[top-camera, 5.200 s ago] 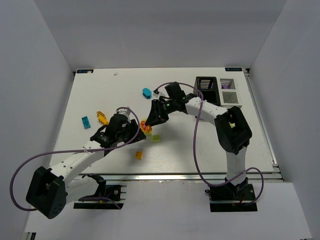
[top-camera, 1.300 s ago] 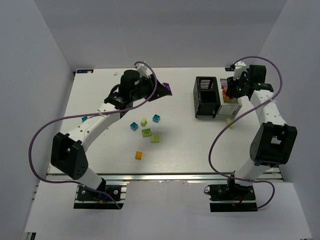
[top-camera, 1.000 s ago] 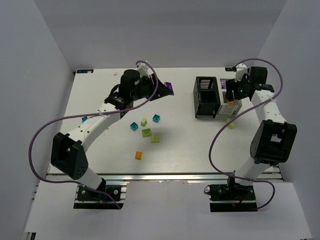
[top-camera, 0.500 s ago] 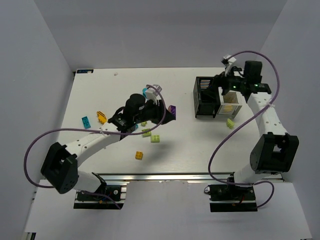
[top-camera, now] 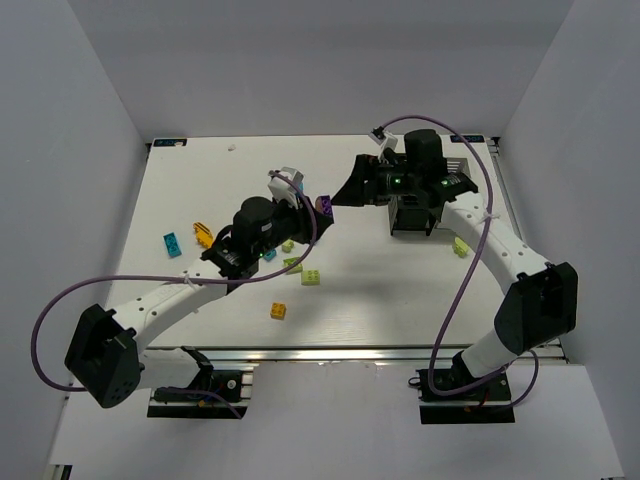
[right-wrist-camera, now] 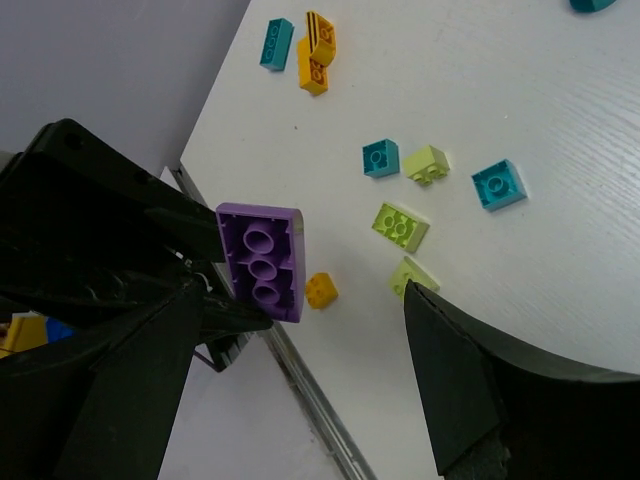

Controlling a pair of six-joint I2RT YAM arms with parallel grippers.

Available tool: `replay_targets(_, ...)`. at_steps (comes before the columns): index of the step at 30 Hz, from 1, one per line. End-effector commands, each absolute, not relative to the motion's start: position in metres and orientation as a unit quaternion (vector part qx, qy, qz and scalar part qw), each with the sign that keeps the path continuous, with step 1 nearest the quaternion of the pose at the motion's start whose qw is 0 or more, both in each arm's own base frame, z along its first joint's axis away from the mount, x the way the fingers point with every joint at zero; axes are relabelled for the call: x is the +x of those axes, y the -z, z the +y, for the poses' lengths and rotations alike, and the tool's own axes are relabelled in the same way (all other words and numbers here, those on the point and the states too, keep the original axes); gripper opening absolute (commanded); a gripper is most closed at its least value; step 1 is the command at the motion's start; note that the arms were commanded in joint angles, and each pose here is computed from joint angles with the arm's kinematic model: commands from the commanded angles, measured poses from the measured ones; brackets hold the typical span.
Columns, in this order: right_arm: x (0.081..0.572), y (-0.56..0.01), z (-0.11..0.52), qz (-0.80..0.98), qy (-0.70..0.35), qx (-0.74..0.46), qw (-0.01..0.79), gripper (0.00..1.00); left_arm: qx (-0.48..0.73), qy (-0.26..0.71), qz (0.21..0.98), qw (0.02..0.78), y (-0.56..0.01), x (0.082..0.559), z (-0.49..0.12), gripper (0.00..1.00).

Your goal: Sort the legos into containers by color

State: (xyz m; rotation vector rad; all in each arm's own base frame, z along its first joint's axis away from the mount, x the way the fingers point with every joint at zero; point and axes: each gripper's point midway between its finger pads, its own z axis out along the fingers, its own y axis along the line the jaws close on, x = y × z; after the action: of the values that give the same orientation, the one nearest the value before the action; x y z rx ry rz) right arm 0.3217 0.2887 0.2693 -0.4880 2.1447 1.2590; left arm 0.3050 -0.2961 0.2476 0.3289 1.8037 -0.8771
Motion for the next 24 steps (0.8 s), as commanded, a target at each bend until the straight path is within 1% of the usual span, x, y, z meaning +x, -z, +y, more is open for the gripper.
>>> replay_targets(1, 0.327, -0.291, 0.301, 0.797, -0.487, -0.164, 0.317, 0.86, 0.134, 0.358, 0.745, 0.547, -0.257, 0.305, -0.291, 0.08)
replay_targets(7, 0.323, -0.278, 0.314, 0.803, -0.479, -0.178, 0.305, 0.85, 0.130, 0.361, 0.745, 0.546, -0.255, 0.303, -0.289, 0.08)
replay_targets(17, 0.328, -0.275, 0.334, 0.800, -0.478, -0.193, 0.307, 0.79, 0.130, 0.367, 0.744, 0.543, -0.256, 0.301, -0.291, 0.08)
replay_targets(20, 0.331, -0.274, 0.338, 0.799, -0.479, -0.196, 0.307, 0.76, 0.127, 0.369, 0.745, 0.541, -0.254, 0.300, -0.290, 0.08)
replay_targets(23, 0.332, -0.273, 0.341, 0.798, -0.480, -0.199, 0.305, 0.71, 0.125, 0.370, 0.746, 0.540, -0.254, 0.300, -0.290, 0.08)
replay_targets(24, 0.331, -0.272, 0.342, 0.797, -0.480, -0.202, 0.305, 0.67, 0.123, 0.369, 0.746, 0.540, -0.254, 0.301, -0.290, 0.08)
